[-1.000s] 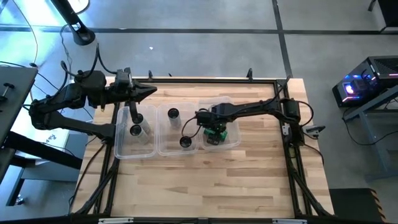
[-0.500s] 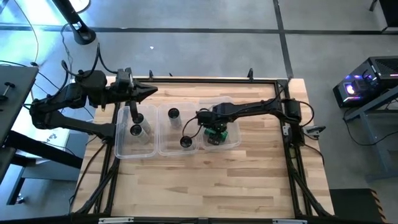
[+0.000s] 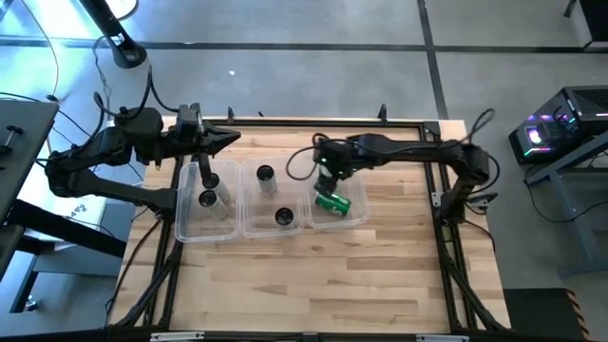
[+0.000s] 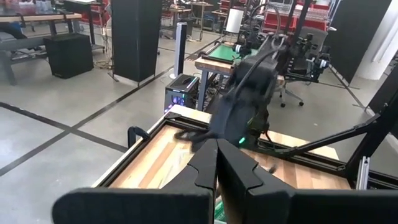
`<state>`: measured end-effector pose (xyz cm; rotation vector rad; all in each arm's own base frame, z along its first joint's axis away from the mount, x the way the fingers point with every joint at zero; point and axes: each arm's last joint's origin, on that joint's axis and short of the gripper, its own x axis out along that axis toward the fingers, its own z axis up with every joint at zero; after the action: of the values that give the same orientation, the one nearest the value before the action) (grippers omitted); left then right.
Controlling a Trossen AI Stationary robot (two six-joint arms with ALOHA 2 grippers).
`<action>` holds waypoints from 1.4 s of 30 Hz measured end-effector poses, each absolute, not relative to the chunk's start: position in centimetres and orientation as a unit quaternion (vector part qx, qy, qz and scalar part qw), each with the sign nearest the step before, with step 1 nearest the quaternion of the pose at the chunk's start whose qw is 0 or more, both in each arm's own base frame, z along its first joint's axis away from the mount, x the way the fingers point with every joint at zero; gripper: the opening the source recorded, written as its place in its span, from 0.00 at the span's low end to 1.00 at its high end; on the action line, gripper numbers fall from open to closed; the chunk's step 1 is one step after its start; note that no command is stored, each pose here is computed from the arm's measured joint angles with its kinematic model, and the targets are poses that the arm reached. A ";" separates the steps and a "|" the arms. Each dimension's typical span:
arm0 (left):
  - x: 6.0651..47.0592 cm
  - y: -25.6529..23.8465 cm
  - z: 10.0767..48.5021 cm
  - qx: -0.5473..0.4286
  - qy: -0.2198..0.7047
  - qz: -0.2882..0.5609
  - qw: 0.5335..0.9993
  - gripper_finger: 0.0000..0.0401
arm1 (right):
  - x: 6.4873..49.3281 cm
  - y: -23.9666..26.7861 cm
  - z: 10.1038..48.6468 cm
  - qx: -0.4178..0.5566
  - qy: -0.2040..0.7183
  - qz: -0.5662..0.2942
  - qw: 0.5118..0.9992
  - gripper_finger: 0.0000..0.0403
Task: Sort soda cans
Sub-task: Put the green soda can into the right transparent container
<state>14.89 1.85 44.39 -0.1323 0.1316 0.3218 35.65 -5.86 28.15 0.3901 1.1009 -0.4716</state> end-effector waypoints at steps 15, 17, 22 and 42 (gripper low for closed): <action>14.9 1.9 44.4 -0.071 0.065 0.161 0.982 0.00 | 37.6 -7.5 24.0 0.123 0.536 -0.314 0.774 0.70; 14.9 1.9 44.4 -0.071 0.065 0.160 0.982 0.00 | 37.4 -7.2 24.5 0.132 0.531 -0.308 0.779 0.70; 14.9 1.9 44.4 -0.070 0.065 0.164 0.982 0.00 | 36.7 -6.4 26.0 0.154 0.519 -0.295 0.787 0.70; 14.9 2.0 44.4 -0.087 0.062 0.170 0.980 0.00 | 38.6 -8.0 22.2 0.128 0.520 -0.361 0.763 0.71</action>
<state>14.91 2.00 44.36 -0.1756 0.1256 0.3420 38.61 -8.00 22.16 0.2777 1.1308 -0.7850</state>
